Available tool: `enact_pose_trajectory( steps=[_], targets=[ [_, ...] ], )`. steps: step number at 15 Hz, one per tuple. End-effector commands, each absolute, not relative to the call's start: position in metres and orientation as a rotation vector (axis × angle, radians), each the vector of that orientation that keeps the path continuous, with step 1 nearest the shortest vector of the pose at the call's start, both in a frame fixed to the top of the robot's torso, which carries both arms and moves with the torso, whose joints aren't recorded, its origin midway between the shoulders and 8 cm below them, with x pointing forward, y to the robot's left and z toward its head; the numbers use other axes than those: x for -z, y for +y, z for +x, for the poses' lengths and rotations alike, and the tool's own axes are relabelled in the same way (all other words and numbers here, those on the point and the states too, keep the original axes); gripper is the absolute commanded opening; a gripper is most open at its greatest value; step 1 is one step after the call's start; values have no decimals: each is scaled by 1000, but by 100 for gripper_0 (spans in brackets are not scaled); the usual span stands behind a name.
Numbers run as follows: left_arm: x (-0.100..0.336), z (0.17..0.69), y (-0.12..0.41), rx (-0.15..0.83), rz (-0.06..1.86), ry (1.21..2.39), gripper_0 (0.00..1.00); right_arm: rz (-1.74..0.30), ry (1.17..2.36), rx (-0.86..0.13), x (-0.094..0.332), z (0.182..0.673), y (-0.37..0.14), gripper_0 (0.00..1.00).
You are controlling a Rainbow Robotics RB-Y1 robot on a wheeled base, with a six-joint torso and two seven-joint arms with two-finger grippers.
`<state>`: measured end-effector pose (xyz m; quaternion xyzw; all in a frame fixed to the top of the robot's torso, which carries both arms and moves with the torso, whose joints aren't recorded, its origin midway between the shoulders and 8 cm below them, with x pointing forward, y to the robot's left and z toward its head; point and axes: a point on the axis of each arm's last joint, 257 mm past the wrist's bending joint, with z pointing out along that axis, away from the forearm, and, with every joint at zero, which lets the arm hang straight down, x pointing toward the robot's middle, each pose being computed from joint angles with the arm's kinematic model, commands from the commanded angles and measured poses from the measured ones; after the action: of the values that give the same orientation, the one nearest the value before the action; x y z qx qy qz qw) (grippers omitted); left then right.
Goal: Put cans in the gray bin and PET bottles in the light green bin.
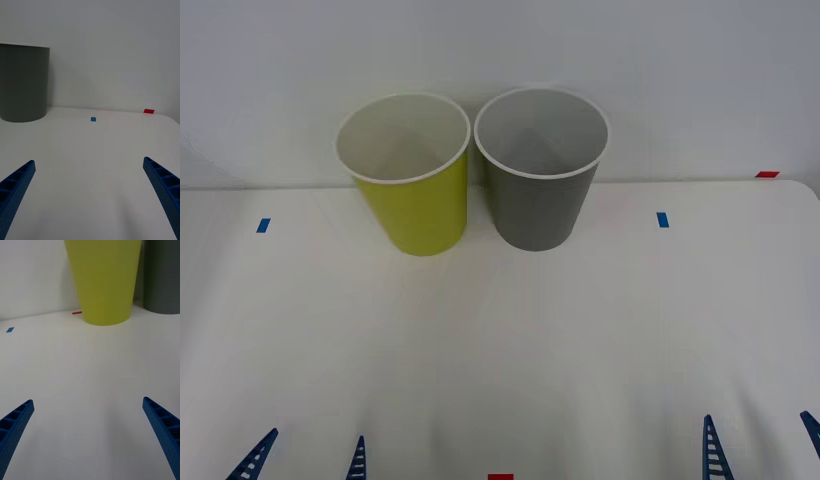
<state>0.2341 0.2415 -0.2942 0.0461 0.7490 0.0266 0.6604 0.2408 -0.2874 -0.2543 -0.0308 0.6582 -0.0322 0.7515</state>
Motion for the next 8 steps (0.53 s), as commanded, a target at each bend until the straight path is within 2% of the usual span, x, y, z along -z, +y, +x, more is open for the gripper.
enact_pose_trajectory(
  steps=[1, 8],
  targets=[
    [294, 234, 241, -60, 104, 1695, 100, -67, 1438, 70, 254, 241, -287, 100],
    [294, 234, 241, -60, 104, 1695, 100, -67, 1438, 70, 254, 241, -287, 100]
  ],
)
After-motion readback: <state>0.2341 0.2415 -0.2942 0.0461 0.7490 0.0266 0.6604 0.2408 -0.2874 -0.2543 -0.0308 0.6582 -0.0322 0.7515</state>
